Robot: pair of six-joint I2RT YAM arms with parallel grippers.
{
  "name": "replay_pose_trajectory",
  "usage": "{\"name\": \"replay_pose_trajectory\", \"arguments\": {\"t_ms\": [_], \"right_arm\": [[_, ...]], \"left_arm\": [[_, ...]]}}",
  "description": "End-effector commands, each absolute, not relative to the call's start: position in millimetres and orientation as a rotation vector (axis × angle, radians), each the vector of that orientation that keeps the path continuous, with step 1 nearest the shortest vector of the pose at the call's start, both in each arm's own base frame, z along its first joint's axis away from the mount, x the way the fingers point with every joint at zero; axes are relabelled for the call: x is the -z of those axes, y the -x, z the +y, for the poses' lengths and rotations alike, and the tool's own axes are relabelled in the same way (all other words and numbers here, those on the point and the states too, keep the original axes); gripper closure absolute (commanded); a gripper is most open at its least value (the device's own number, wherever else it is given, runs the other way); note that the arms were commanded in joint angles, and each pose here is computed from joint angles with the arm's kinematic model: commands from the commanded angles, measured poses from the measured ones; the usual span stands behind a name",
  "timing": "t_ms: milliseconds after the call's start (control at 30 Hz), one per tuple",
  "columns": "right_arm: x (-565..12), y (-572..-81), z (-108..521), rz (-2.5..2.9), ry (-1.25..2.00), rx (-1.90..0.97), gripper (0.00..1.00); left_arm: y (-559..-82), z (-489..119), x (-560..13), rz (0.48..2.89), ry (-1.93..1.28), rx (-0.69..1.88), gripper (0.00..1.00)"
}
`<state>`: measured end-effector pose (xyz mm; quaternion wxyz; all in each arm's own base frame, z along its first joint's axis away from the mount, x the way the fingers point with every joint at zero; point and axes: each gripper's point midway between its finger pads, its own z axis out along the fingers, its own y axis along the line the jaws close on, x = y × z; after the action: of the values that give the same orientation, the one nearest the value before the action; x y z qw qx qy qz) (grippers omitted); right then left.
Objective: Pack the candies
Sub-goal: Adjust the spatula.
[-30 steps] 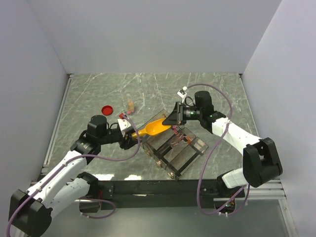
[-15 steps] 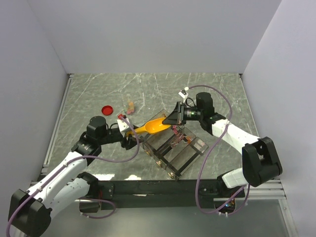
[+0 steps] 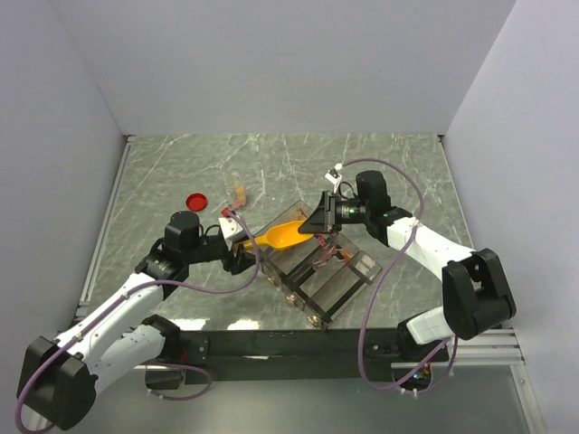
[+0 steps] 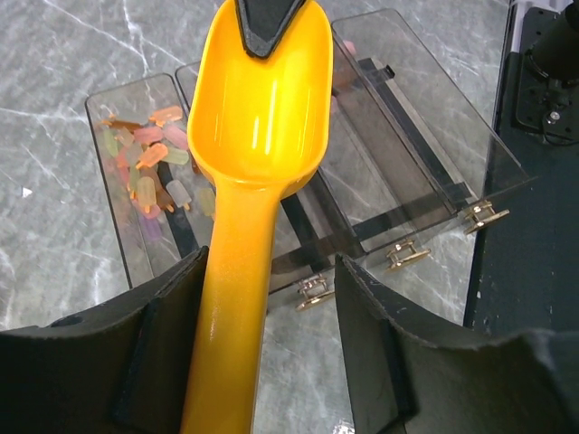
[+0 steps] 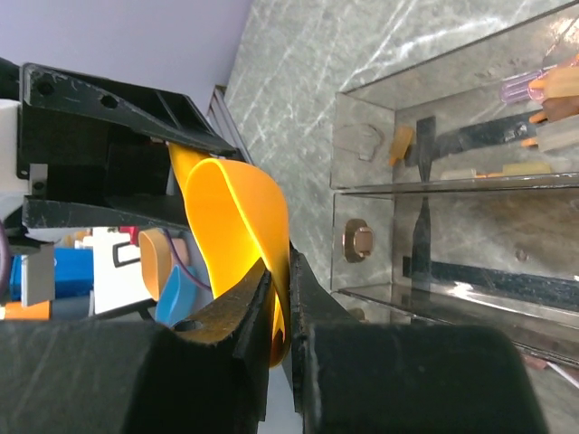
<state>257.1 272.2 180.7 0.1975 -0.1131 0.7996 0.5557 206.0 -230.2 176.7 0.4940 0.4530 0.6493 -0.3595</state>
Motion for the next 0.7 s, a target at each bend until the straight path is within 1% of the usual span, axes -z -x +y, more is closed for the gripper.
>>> {"name": "replay_pose_trajectory", "arguments": {"t_ms": [0, 33, 67, 167, 233, 267, 333, 433, 567, 667], "right_arm": [[-185.6, -261.7, 272.2, 2.221, 0.392, -1.527, 1.00], [-185.5, -262.3, 272.0, 2.225, 0.393, -1.521, 1.00], [-184.5, -262.4, 271.7, 2.228, 0.395, -1.517, 1.00], [-179.6, -262.0, 270.7, 2.257, 0.393, -1.505, 1.00], [-178.2, -264.0, 270.3, 2.264, 0.396, -1.490, 1.00], [-175.8, -263.2, 269.6, 2.281, 0.389, -1.486, 1.00], [-176.4, -264.2, 269.3, 2.279, 0.400, -1.476, 1.00], [-176.6, -263.2, 269.9, 2.276, 0.401, -1.493, 1.00], [-180.3, -263.4, 271.0, 2.266, 0.412, -1.505, 1.00], [-181.2, -263.0, 271.8, 2.262, 0.412, -1.516, 1.00]], "left_arm": [[-205.6, -233.5, -195.4, 1.502, -1.131, 0.861, 0.50], [-205.7, -232.6, -196.4, 1.499, -1.133, 0.852, 0.47], [-206.6, -232.3, -197.4, 1.492, -1.136, 0.843, 0.41], [-204.9, -228.4, -193.0, 1.508, -1.151, 0.819, 0.31], [-203.4, -226.4, -191.5, 1.509, -1.164, 0.807, 0.27], [-202.3, -225.8, -191.5, 1.506, -1.171, 0.804, 0.23], [-202.6, -223.3, -191.8, 1.501, -1.179, 0.780, 0.20], [-199.4, -224.4, -191.2, 1.487, -1.192, 0.792, 0.20], [-199.0, -227.8, -187.8, 1.498, -1.205, 0.813, 0.27], [-201.7, -229.2, -183.2, 1.523, -1.203, 0.803, 0.31]]}}
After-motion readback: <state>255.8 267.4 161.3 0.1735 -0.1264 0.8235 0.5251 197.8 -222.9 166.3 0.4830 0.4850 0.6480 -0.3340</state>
